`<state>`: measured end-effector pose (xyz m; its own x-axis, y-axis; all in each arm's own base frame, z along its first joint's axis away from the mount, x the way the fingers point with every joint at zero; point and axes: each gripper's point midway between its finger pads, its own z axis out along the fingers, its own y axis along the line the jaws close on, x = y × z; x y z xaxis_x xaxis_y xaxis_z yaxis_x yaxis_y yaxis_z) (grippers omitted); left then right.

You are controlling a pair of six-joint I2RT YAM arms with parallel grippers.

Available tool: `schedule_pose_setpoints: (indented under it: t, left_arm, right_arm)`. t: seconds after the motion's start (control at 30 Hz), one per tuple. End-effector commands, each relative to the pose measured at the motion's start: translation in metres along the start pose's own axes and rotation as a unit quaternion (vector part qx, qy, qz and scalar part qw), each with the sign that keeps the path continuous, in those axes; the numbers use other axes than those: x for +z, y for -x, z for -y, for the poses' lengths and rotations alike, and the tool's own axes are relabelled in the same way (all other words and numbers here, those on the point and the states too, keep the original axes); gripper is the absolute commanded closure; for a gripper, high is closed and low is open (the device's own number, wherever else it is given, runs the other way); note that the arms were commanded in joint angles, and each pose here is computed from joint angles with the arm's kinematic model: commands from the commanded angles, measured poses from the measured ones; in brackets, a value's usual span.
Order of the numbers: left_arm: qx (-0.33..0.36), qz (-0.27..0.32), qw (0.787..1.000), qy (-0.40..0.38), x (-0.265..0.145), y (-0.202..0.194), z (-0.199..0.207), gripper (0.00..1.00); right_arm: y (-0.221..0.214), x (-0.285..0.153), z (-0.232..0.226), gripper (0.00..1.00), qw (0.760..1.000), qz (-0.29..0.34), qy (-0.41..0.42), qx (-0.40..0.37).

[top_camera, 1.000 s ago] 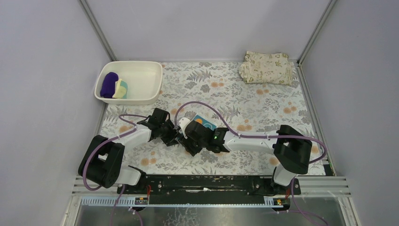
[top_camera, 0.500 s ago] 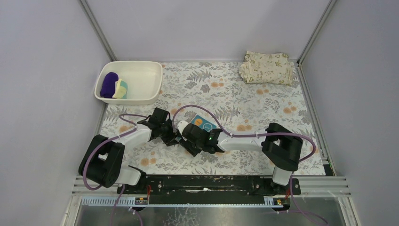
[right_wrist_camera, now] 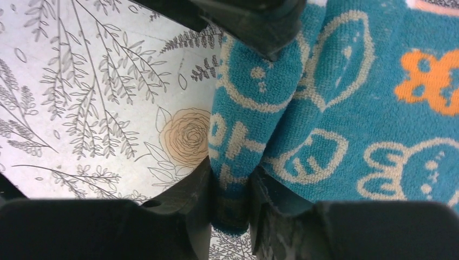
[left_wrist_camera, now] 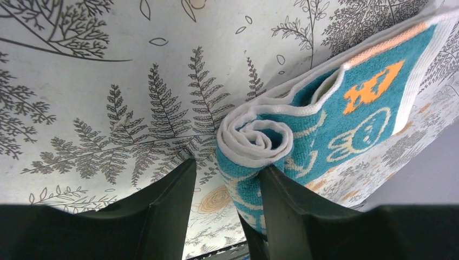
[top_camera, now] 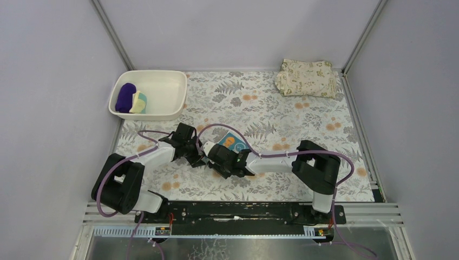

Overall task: Roll the towels
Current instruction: Roll the towel at the center of the board.

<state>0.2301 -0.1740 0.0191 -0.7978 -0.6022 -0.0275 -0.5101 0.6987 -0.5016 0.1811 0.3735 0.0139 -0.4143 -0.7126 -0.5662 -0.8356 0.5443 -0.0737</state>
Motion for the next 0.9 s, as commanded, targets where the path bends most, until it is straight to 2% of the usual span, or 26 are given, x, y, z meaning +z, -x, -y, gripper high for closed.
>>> schedule_pose_setpoints:
  t: [0.0,0.13,0.4,0.67,0.87]
  left_arm:
    - [0.005,0.021,0.997,0.073,0.007,0.002,-0.037,0.52]
    - [0.002,0.036,0.997,0.067,-0.004,0.005,-0.034,0.46]
    - [-0.021,0.049,0.998,0.014,-0.023,0.004,-0.020,0.29]
    - [-0.043,0.037,0.995,-0.082,-0.028,-0.002,0.008,0.25]
    - [-0.046,0.019,0.993,-0.112,-0.017,-0.002,0.021,0.26]
  right_arm:
    - [-0.001,0.000,-0.021,0.73,0.997,0.002,0.068,0.024]
    - [0.006,-0.004,-0.030,0.83,0.979,0.014,0.170,0.110]
    - [0.007,-0.009,-0.031,0.90,0.908,0.033,0.320,0.269]
    - [-0.012,-0.003,-0.024,0.89,0.835,0.022,0.383,0.394]
    - [-0.037,0.005,-0.018,0.87,0.802,-0.005,0.373,0.466]
